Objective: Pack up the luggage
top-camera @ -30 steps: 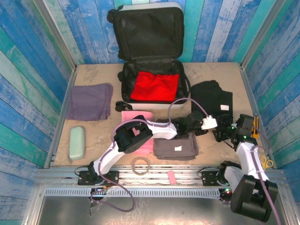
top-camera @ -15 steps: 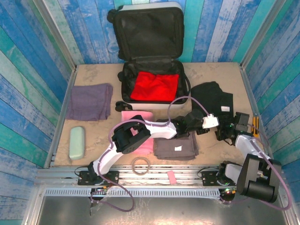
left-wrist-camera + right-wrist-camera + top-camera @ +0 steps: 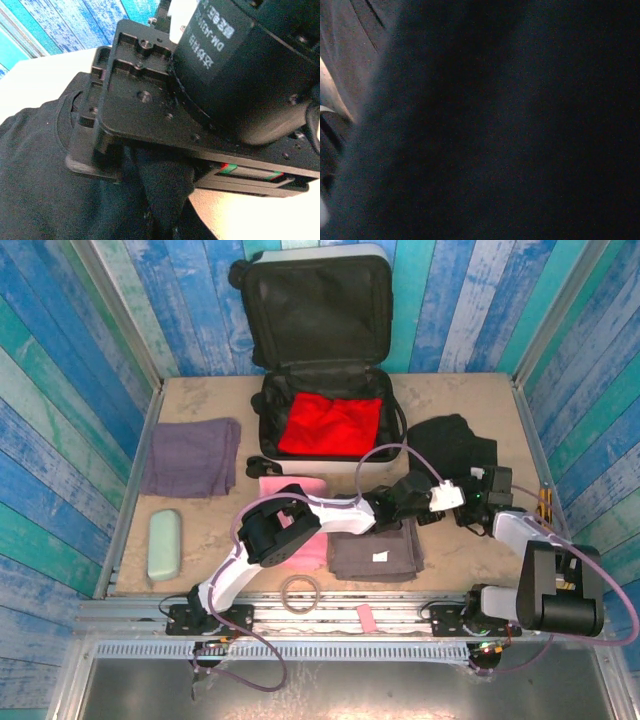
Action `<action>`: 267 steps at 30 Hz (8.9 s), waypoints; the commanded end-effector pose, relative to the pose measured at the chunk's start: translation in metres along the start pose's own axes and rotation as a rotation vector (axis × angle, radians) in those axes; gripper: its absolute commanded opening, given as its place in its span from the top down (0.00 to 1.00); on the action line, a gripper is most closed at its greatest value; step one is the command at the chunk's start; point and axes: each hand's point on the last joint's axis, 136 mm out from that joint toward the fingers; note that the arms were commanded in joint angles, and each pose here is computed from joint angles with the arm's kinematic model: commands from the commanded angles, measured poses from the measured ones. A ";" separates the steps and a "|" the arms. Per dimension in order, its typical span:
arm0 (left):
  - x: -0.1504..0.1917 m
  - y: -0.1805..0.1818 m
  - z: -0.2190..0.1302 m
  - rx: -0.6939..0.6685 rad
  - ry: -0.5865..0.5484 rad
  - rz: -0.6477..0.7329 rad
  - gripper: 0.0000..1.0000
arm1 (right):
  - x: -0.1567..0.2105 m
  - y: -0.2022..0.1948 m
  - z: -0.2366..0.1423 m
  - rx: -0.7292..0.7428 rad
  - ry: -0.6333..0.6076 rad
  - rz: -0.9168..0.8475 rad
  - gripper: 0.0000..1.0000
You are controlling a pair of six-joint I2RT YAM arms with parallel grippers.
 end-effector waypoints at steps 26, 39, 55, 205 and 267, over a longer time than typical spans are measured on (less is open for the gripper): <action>-0.092 0.214 -0.384 -0.796 -0.537 -0.828 0.07 | -0.083 0.323 -0.153 -0.470 -0.150 -0.961 1.00; -0.017 0.241 -0.422 -0.686 -0.610 -1.358 0.07 | 0.035 0.451 -0.150 -0.911 0.154 -1.143 1.00; -0.001 0.248 -0.400 -0.527 -0.778 -1.707 0.07 | 0.162 0.516 -0.107 -1.302 0.482 -1.045 1.00; 0.052 0.319 -0.180 -0.268 0.113 -1.132 0.12 | -0.004 0.246 -0.070 -0.069 0.167 -1.274 1.00; -0.077 0.340 -0.281 -0.150 -0.301 -1.290 1.00 | 0.040 0.400 -0.088 -0.793 0.196 -1.145 1.00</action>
Point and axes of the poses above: each hand's point on the last joint's axis, 136 mm out from that joint toward the fingers, its own z axis out along the fingers, its own y axis along the line the jaws close on, x = y × z, and after that the axes turned 14 degrees about -z, right-handed
